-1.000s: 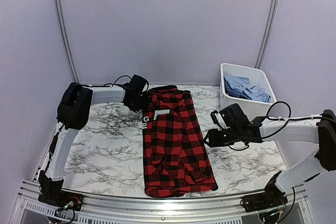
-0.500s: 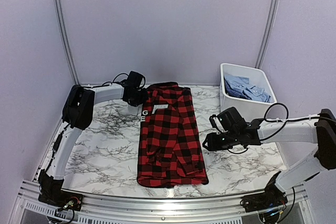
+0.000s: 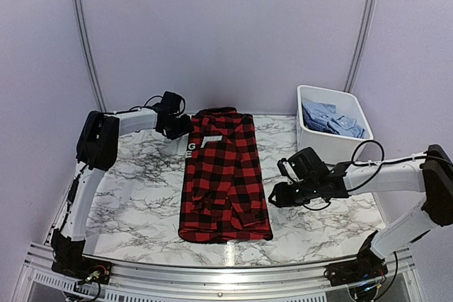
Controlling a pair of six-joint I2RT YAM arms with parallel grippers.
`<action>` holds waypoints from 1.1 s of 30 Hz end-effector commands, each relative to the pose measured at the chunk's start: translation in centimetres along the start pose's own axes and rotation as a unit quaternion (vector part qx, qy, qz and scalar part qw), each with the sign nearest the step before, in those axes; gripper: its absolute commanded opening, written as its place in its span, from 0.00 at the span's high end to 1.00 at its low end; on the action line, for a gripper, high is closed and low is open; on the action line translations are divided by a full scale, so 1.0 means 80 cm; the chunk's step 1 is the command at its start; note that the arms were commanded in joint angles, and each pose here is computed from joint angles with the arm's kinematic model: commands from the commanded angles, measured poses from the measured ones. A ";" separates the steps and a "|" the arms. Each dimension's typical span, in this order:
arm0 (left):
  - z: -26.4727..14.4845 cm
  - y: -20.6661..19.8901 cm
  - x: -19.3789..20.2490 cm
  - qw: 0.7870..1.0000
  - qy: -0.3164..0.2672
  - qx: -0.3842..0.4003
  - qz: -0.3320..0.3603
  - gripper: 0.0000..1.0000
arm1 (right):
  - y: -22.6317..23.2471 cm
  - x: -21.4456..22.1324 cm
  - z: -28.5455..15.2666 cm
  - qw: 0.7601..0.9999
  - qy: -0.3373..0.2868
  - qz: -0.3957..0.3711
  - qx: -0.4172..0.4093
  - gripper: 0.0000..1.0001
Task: Fold and stack the long sleeve shirts
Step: Move the rectangle-folded shirt to the center of the board, then pick up the rectangle-folded shirt from the center of the board.
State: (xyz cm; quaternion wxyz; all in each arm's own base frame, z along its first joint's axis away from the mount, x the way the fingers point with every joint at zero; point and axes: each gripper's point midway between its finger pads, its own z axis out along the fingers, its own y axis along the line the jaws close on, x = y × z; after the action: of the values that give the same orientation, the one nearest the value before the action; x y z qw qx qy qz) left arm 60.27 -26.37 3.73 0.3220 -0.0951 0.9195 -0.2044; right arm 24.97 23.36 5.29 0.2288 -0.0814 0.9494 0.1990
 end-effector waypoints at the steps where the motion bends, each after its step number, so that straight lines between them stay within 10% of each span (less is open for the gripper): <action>1: -0.098 -0.038 -0.030 0.999 -0.027 0.023 0.006 0.42 | 0.020 -0.003 -0.013 0.999 -0.015 0.010 -0.038 0.55; 18: -0.233 -0.092 0.264 0.984 0.137 0.109 0.037 0.68 | 0.065 0.010 -0.034 0.987 -0.025 0.017 -0.155 0.66; 33: -0.233 -0.072 0.363 0.973 0.203 0.105 0.038 0.74 | 0.080 0.011 -0.027 0.986 -0.003 0.009 -0.169 0.68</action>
State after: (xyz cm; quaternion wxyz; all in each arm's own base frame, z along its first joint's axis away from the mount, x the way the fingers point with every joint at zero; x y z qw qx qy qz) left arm 26.40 -33.93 2.81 0.1428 0.0114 0.9479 -0.2845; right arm 21.23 26.59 7.26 0.2053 -0.0987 0.9140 0.3357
